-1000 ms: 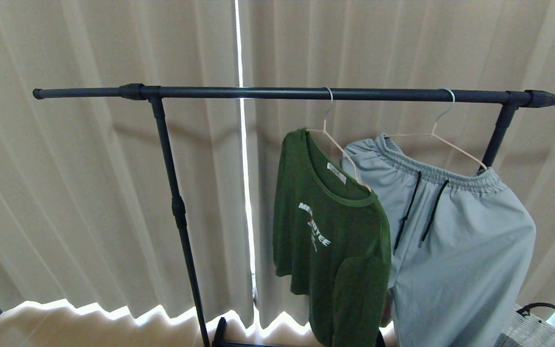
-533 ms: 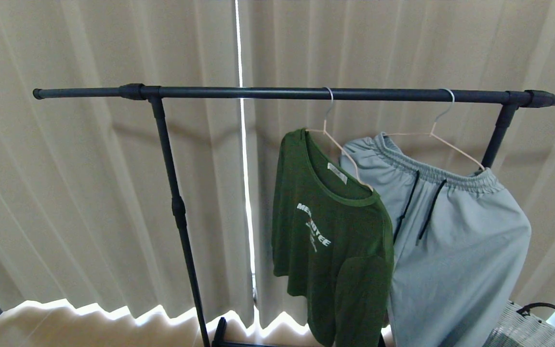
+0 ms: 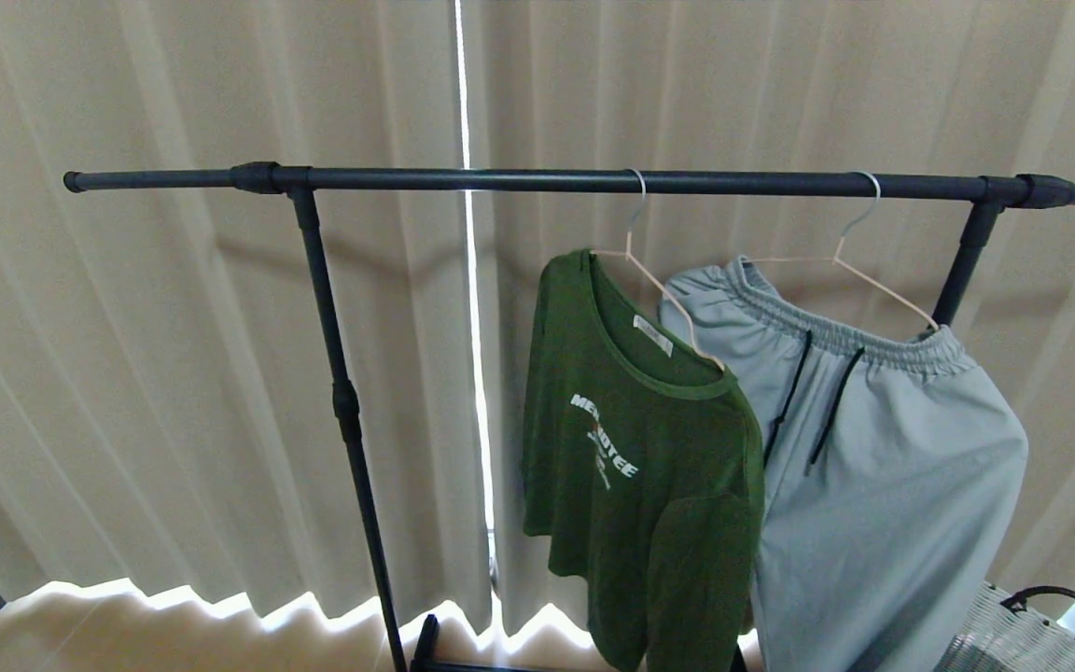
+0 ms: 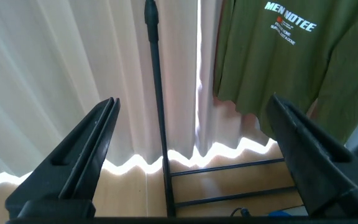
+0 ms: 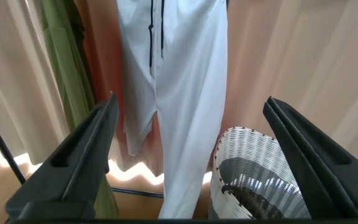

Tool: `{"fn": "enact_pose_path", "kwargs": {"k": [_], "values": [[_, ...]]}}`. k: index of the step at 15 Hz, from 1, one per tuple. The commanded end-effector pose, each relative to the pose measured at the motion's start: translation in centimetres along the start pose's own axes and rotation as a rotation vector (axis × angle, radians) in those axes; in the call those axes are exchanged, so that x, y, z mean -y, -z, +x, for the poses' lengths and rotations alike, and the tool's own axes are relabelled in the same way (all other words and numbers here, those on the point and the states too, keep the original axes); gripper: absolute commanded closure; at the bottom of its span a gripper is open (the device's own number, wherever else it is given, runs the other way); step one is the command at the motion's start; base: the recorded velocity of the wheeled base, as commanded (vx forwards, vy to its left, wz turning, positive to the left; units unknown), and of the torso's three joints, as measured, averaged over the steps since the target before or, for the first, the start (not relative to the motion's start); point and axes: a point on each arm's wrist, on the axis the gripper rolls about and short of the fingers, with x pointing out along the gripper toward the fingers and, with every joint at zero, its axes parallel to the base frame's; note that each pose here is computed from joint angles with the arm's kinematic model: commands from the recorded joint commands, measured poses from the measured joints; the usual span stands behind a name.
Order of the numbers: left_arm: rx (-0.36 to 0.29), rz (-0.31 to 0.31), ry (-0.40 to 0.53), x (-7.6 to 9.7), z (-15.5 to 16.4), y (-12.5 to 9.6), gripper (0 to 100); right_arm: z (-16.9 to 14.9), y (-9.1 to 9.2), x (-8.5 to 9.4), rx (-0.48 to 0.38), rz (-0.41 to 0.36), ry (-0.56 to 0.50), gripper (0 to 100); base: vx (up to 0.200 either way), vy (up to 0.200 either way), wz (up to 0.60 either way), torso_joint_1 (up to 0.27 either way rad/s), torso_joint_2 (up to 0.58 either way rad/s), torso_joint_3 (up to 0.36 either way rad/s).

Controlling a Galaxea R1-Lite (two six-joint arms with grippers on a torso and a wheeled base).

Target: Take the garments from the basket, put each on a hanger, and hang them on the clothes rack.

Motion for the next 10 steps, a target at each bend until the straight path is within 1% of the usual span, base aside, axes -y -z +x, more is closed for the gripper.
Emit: {"fn": "enact_pose_path", "kwargs": {"k": [1, 10], "values": [[0.001, 0.001, 0.0, 0.0, -0.01, 0.0, 0, 0.01, 0.0, 0.0, -0.001, -0.002, -0.001, 0, 0.0, 0.0, 0.0, 0.0, 0.0, 0.0], [0.001, 0.001, 0.0, 0.0, -0.01, 0.0, 0, 0.01, 0.0, 0.0, -0.001, 0.002, -0.001, 0, 0.0, 0.0, 0.0, 0.0, 0.0, 0.0]]}}
